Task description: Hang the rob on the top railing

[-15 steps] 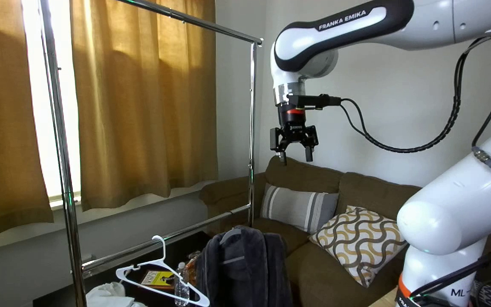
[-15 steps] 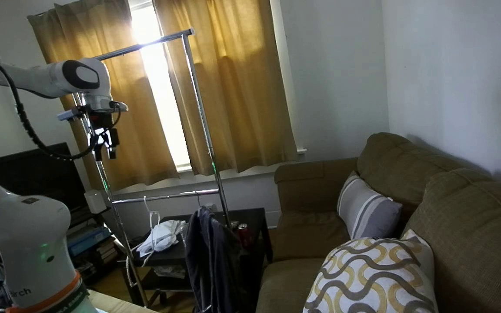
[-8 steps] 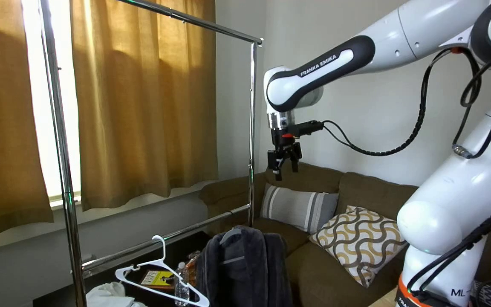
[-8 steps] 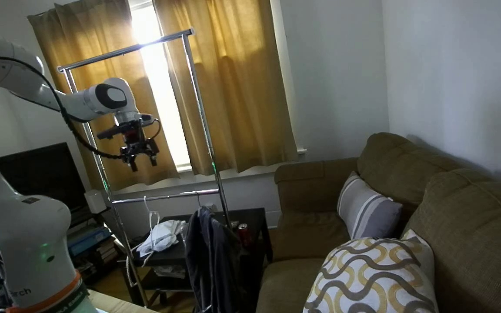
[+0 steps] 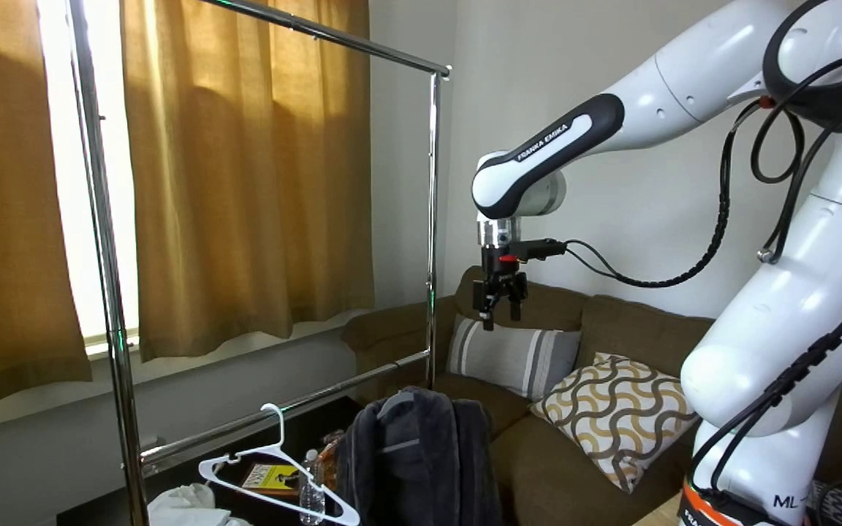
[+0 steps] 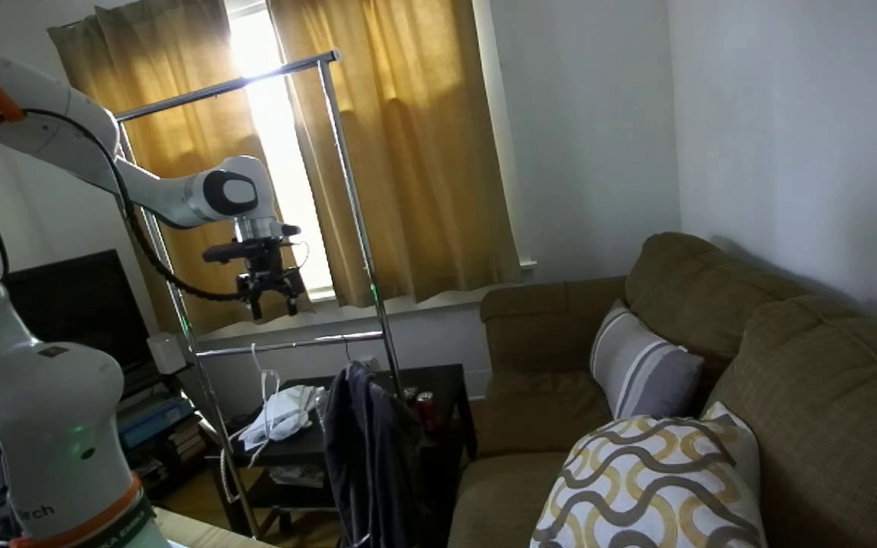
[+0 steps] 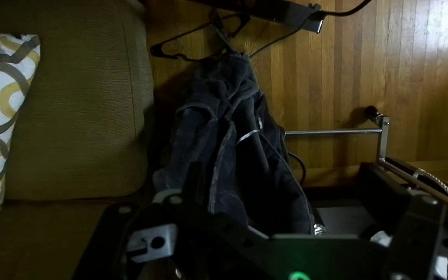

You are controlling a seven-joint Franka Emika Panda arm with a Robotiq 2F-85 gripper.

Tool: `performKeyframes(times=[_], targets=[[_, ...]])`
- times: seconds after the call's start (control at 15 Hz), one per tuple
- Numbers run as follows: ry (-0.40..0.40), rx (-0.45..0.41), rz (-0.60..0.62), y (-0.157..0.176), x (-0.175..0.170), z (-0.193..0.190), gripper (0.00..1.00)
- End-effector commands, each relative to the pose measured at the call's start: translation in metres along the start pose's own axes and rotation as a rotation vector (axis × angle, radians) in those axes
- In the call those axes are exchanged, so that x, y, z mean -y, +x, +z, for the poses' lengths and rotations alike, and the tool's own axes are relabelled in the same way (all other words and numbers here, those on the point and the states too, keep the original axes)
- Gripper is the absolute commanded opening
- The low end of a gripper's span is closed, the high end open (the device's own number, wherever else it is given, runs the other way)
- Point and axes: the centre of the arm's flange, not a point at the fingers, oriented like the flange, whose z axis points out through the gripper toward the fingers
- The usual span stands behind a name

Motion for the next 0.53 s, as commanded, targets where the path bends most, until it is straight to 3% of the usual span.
performKeyframes(times=[0.0, 0.2, 0.47], targets=[[0.001, 0.000, -0.001, 0.000, 0.001, 0.000, 1.00], [0.006, -0.015, 0.070, 0.019, -0.021, 0.021, 1.00], [0.083, -0.110, 0.018, 0.054, -0.048, 0.066, 1.00]])
